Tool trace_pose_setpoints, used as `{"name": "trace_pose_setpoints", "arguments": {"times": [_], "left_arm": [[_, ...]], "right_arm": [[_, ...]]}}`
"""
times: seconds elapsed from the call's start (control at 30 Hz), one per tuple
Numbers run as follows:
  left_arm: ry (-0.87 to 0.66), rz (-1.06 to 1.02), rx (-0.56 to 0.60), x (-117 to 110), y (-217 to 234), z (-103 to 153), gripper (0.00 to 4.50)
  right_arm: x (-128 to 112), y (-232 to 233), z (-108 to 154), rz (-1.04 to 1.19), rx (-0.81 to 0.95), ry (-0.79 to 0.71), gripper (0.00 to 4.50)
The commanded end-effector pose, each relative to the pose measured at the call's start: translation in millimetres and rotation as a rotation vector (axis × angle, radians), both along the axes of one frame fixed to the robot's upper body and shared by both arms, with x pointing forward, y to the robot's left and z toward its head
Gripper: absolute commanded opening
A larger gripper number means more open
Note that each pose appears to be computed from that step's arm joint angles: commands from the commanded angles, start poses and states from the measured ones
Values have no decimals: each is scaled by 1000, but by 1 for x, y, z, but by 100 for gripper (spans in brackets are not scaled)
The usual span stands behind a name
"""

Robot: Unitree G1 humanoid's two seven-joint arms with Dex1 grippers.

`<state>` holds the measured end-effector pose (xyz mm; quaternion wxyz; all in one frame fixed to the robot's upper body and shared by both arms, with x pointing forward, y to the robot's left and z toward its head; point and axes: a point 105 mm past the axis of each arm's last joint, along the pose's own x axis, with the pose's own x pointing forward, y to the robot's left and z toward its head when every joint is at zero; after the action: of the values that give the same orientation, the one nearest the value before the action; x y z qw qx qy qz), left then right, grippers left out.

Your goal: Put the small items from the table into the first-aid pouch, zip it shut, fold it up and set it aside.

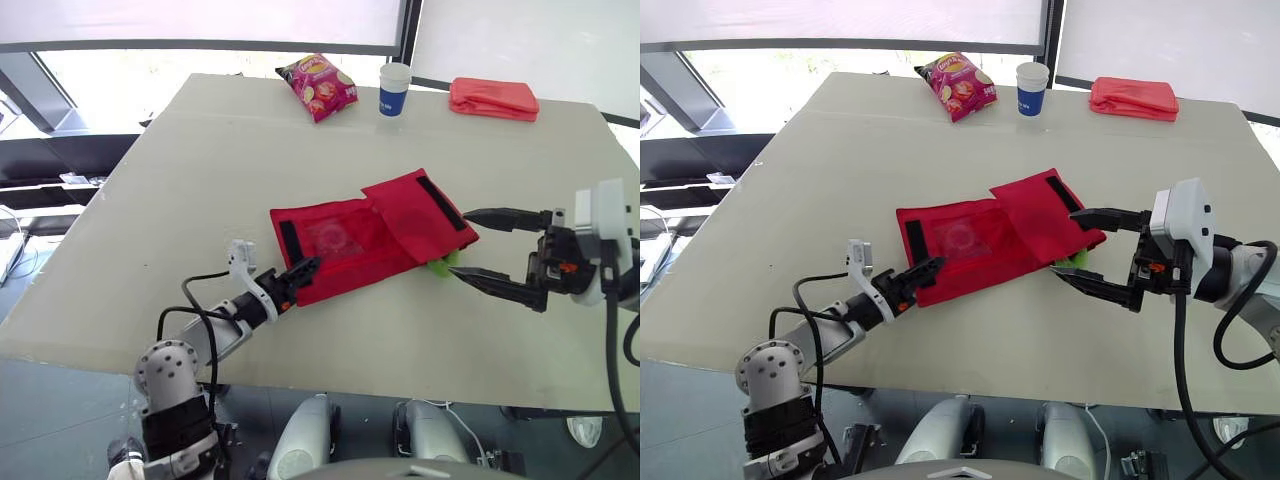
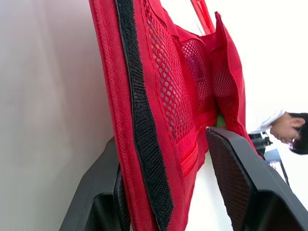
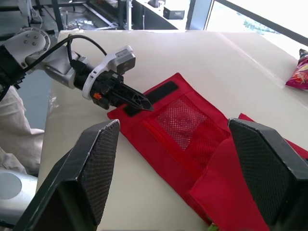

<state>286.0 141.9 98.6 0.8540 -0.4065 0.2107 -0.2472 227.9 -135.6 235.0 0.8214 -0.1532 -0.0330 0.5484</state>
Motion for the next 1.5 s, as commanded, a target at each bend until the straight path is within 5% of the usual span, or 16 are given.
{"name": "trace_pose_setpoints", "arguments": {"times": [0.03, 0.27, 0.53, 0.63, 0.73, 1.07, 1.27, 1.37, 1.5], "left_arm": [[-29, -19, -8, -11, -7, 9, 240], [16, -51, -21, -37, -14, 0, 240], [39, -35, -29, -32, -17, -3, 240], [39, -36, -49, -27, -22, -3, 157], [36, -46, -62, -22, -24, -2, 4], [22, -341, 113, -40, 56, 16, 4], [-15, -401, 283, -17, 103, 23, 4], [-64, -432, 311, -5, 105, 31, 0], [-122, -488, 311, 2, 97, 48, 0]], "right_arm": [[-2, 1, 7, 14, 9, -39, 383], [-4, 1, 6, 6, 16, -40, 383], [-1, 1, 5, 2, 17, -40, 383], [0, 2, 4, -1, 18, -43, 383], [4, 3, 1, -15, 18, -36, 383], [25, 17, -17, -31, -43, 20, 383], [49, 50, -40, 9, -117, 25, 383], [65, 71, -53, 16, -130, 26, 303], [89, 76, -89, -28, -283, 2, 115]]}}
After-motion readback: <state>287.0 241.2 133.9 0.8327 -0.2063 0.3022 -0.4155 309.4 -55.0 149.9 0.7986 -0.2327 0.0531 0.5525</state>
